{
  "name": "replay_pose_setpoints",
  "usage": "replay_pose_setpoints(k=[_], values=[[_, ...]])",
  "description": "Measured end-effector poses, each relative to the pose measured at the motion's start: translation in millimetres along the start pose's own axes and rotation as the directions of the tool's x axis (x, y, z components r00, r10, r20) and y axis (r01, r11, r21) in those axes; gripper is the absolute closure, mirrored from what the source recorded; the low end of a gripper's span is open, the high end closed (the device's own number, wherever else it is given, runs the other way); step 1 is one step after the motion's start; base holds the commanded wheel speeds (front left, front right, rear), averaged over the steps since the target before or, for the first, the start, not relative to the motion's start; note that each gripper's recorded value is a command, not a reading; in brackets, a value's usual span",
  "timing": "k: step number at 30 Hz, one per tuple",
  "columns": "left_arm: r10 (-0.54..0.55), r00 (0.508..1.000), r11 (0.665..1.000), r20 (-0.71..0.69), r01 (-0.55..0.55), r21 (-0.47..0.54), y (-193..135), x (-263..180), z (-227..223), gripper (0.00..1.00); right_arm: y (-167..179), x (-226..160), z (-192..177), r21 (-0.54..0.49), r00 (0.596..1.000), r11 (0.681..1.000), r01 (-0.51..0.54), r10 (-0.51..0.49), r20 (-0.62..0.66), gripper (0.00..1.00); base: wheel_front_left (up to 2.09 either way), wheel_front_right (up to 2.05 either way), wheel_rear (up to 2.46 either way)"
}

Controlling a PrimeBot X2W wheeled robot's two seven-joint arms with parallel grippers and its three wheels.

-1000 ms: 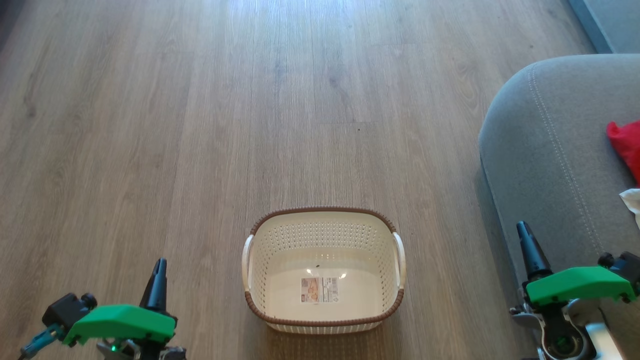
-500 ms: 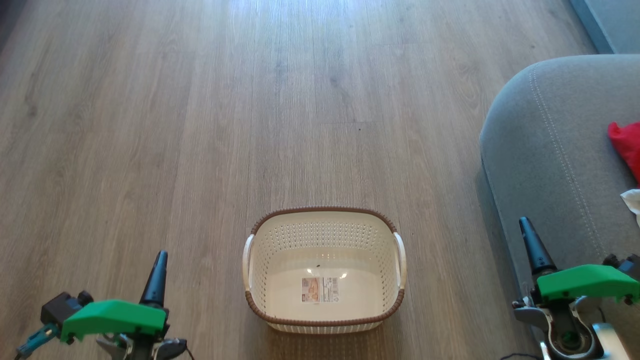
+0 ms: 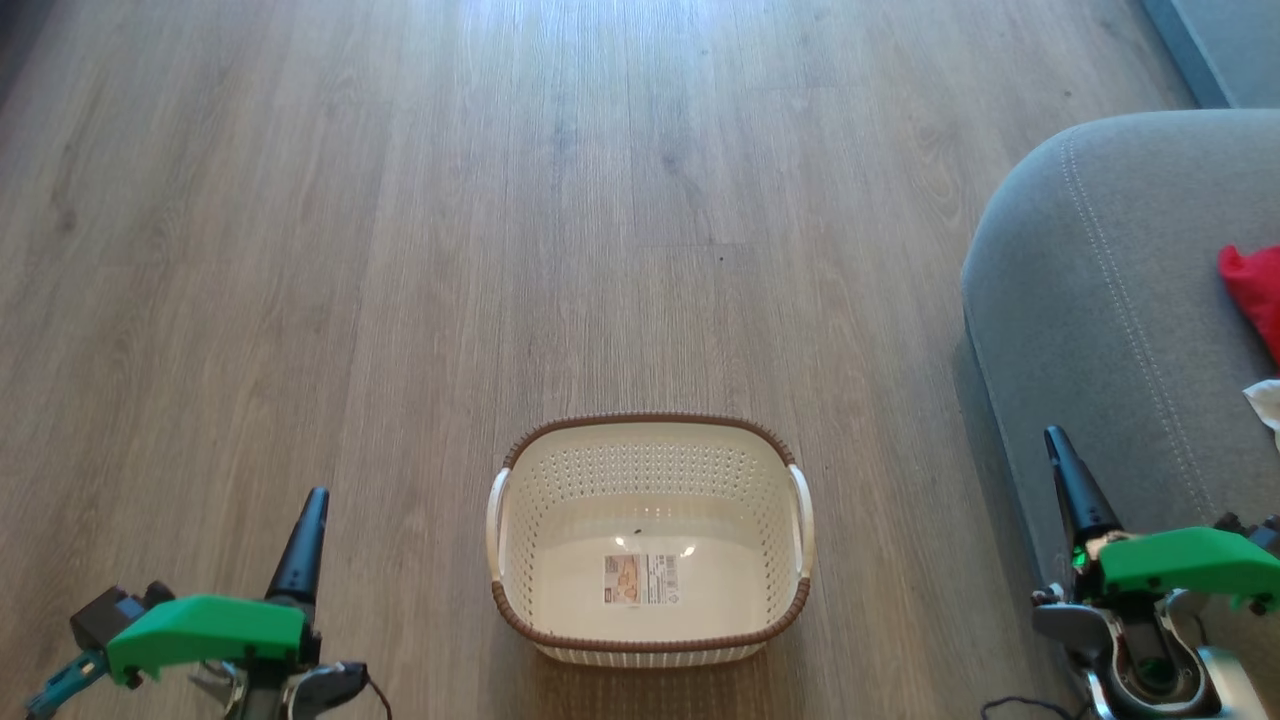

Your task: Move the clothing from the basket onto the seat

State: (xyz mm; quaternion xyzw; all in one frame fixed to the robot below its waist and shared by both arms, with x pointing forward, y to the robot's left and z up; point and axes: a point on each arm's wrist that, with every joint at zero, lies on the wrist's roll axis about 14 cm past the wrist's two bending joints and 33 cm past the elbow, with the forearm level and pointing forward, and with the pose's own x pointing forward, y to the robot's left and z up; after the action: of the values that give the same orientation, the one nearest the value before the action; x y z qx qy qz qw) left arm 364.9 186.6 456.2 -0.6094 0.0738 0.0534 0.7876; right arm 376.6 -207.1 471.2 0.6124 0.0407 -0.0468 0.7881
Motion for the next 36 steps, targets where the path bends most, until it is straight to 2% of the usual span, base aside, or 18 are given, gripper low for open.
replay_pose_setpoints(k=[11,23,36], values=[[-0.037,0.999,0.992,-0.005,0.036,-0.124,-9,3,2,1.00,6,1,2,0.119,1.000,0.993,-0.022,0.021,0.008,1.00,0.00,0.00,0.00],[-0.080,0.997,0.965,-0.001,0.077,-0.252,-18,5,5,1.00,13,1,3,0.244,0.999,0.968,-0.051,0.050,0.012,1.00,0.00,0.00,0.00],[-0.088,0.996,0.964,0.003,0.086,-0.253,-21,6,7,1.00,13,1,3,0.248,0.999,0.967,-0.052,0.050,0.014,1.00,0.00,0.00,0.00]])
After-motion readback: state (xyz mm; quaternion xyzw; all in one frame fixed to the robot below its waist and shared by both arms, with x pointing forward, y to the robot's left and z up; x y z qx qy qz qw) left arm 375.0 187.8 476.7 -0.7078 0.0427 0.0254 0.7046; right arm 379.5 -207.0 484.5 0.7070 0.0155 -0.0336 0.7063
